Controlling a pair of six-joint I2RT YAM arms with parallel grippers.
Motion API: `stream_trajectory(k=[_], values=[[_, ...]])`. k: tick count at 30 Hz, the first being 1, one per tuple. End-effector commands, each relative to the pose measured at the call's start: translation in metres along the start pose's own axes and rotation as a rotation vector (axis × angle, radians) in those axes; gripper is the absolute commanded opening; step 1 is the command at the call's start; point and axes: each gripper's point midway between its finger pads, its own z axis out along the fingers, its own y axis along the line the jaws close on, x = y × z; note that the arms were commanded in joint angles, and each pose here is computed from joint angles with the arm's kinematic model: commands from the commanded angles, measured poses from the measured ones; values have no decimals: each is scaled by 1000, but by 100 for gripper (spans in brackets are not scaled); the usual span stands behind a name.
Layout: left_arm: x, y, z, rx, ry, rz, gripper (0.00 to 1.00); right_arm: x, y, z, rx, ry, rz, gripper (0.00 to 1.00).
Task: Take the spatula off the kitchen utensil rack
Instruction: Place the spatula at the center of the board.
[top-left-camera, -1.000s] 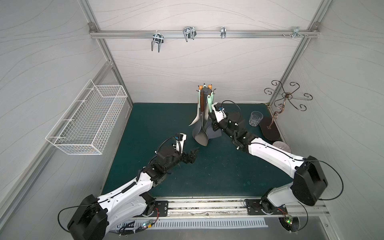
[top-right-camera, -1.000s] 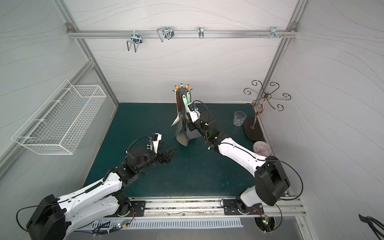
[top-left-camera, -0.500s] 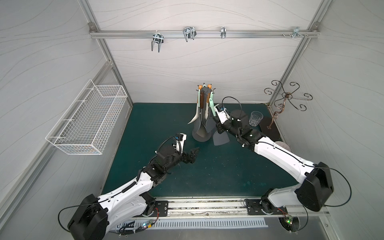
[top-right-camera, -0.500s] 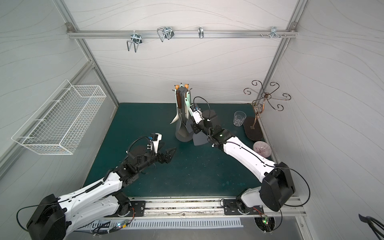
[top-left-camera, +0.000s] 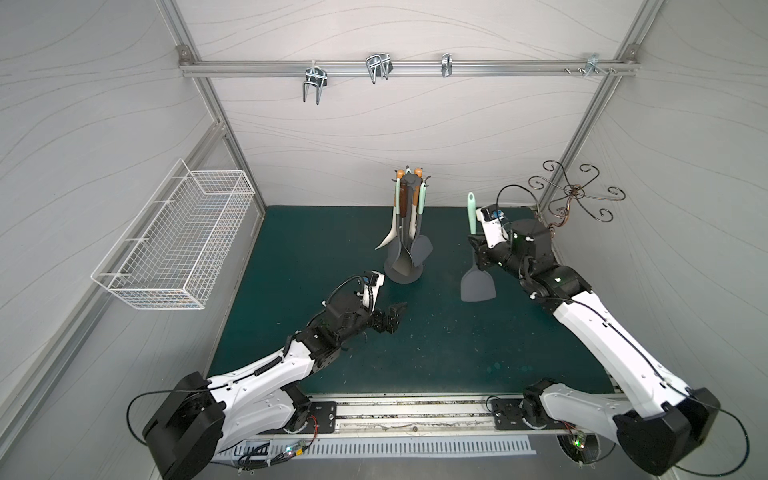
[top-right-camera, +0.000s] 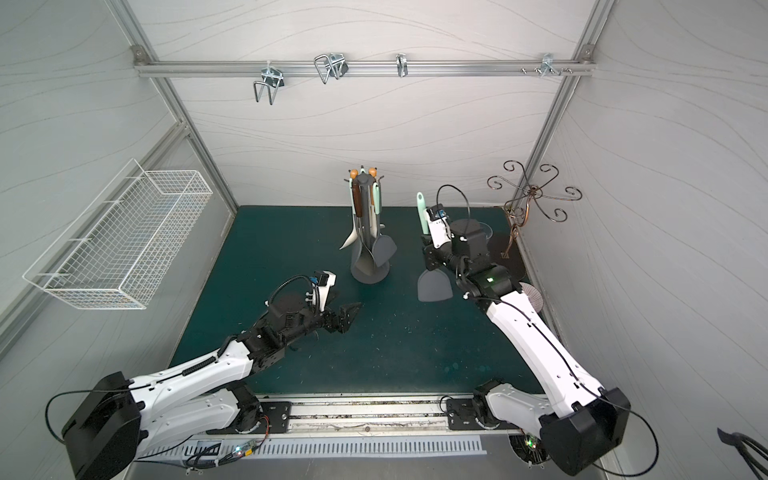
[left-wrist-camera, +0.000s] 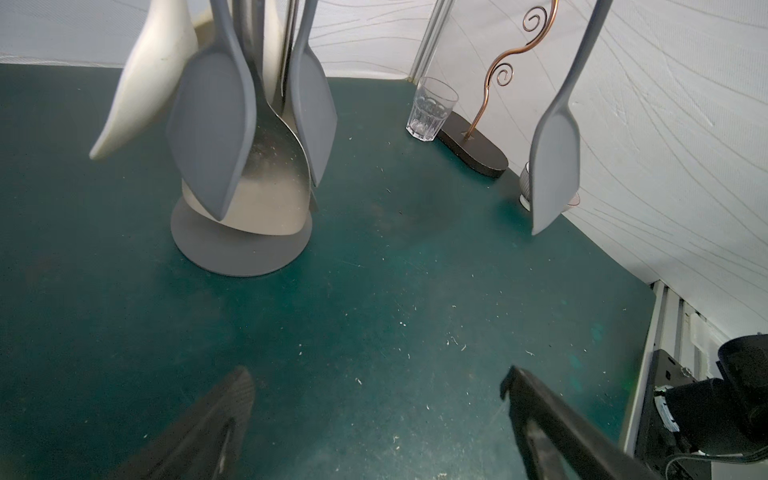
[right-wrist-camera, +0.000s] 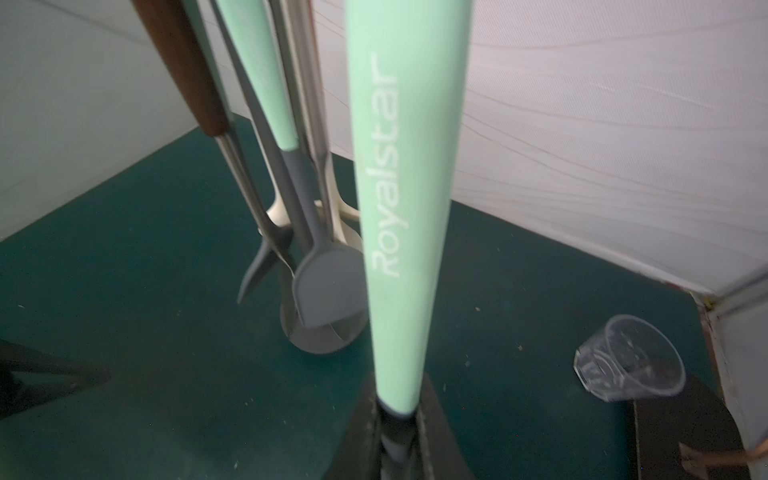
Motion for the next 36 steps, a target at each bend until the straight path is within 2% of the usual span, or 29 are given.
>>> stream_trajectory(k=[1,7,17,22,31,36], values=[[-36,-30,2,87,-102,17,98,33,-13,-13,2,103,48,0],[-26,-59,10,163,-65,40,98,77,-43,-19,60,341,127,0],[-18,-62,15,162,-34,63,98,152,-83,-25,147,729,59,0],[-21,-61,9,158,-52,64,98,169,-99,-19,184,800,58,0],[-23,-58,4,143,-73,57,98,203,-129,7,195,893,195,0],[-23,-57,4,142,-73,54,98,231,-139,20,186,992,233,0]])
